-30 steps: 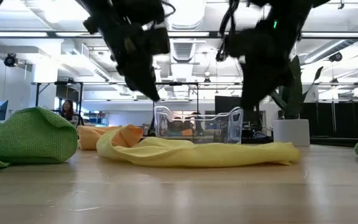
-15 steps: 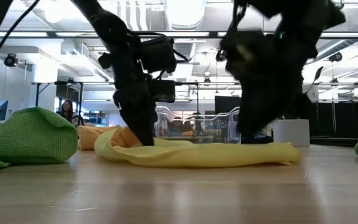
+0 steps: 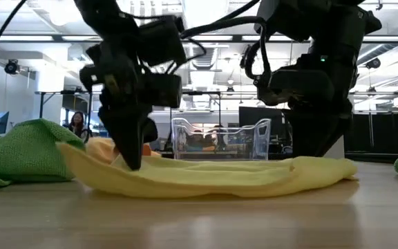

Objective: Fold microfiber towels
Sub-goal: Fold the yellow microfiber towel

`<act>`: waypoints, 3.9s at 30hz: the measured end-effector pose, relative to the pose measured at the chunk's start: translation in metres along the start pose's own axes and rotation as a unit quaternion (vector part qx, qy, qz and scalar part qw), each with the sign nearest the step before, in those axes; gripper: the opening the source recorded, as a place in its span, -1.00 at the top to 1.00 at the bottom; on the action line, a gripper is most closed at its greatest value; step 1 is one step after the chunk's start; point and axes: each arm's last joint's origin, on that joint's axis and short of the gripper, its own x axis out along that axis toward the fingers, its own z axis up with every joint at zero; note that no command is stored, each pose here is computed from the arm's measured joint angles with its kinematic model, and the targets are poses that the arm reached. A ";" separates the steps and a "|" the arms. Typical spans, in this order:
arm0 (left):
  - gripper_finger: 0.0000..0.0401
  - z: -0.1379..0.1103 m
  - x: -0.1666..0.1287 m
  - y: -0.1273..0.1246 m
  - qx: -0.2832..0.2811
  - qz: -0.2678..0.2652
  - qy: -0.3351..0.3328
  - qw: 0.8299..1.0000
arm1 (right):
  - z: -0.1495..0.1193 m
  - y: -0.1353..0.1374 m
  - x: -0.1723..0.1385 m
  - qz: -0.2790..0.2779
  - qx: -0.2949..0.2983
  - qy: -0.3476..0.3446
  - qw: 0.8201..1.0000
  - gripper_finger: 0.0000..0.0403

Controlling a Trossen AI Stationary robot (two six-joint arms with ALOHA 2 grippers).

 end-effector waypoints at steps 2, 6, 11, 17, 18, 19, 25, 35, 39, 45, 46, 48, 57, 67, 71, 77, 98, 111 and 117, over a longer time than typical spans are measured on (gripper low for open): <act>1.00 0.002 -0.009 -0.005 0.007 -0.004 -0.014 1.000 | 0.001 0.000 -0.008 0.010 -0.009 -0.006 1.000 0.70; 1.00 0.007 -0.041 -0.018 0.027 -0.013 -0.070 0.997 | 0.003 0.004 -0.037 0.053 -0.057 -0.037 0.996 0.67; 1.00 -0.001 -0.080 -0.038 0.057 -0.066 -0.117 0.989 | -0.006 0.005 -0.062 0.088 -0.147 -0.062 0.983 0.61; 1.00 -0.029 -0.087 -0.068 0.094 -0.114 -0.117 0.982 | -0.028 -0.013 -0.055 0.099 -0.230 -0.035 0.967 0.44; 1.00 -0.033 -0.085 -0.071 0.104 -0.116 -0.117 0.981 | -0.030 -0.015 -0.053 0.105 -0.244 -0.038 0.963 0.41; 0.98 -0.035 -0.083 -0.075 0.117 -0.119 -0.123 0.978 | -0.031 -0.016 -0.052 0.118 -0.260 -0.042 0.957 0.37; 0.69 -0.037 -0.062 -0.094 0.148 -0.105 -0.165 0.970 | -0.034 -0.021 -0.043 0.128 -0.342 -0.058 0.929 0.22; 0.20 -0.033 -0.009 -0.093 0.064 -0.049 -0.104 0.991 | -0.018 -0.022 -0.026 0.109 -0.403 -0.096 0.904 0.33; 0.19 -0.031 -0.001 -0.096 0.050 -0.065 -0.105 0.991 | -0.014 -0.021 -0.021 0.121 -0.419 -0.100 0.895 0.36; 0.19 -0.032 0.001 -0.097 0.041 -0.068 -0.103 0.991 | -0.015 -0.018 -0.009 0.124 -0.442 -0.093 0.884 0.37; 0.19 -0.032 0.001 -0.097 0.040 -0.068 -0.103 0.992 | -0.015 -0.018 -0.006 0.123 -0.443 -0.090 0.883 0.37; 0.19 -0.032 0.001 -0.097 0.040 -0.068 -0.102 0.992 | -0.016 -0.018 0.000 0.117 -0.446 -0.081 0.884 0.37; 0.19 -0.032 0.001 -0.097 0.038 -0.069 -0.104 0.991 | -0.012 -0.013 0.008 0.113 -0.435 -0.075 0.890 0.46; 0.19 -0.032 0.001 -0.097 0.031 -0.070 -0.103 0.992 | -0.011 -0.014 0.006 0.115 -0.410 -0.071 0.902 0.92; 0.19 -0.032 0.001 -0.098 0.030 -0.071 -0.104 0.992 | -0.010 -0.011 0.004 0.119 -0.400 -0.073 0.906 0.92; 0.19 -0.032 0.000 -0.098 0.031 -0.072 -0.106 0.991 | -0.009 -0.010 0.003 0.121 -0.398 -0.075 0.906 0.80; 0.19 -0.031 0.000 -0.099 0.033 -0.077 -0.110 0.990 | -0.001 -0.002 -0.016 0.140 -0.374 -0.102 0.911 0.83; 0.19 -0.031 0.000 -0.099 0.033 -0.077 -0.110 0.990 | -0.002 -0.002 -0.016 0.147 -0.430 -0.101 0.885 0.38; 0.19 -0.031 0.000 -0.099 0.033 -0.077 -0.110 0.990 | 0.001 0.002 -0.019 0.147 -0.470 -0.117 0.862 0.26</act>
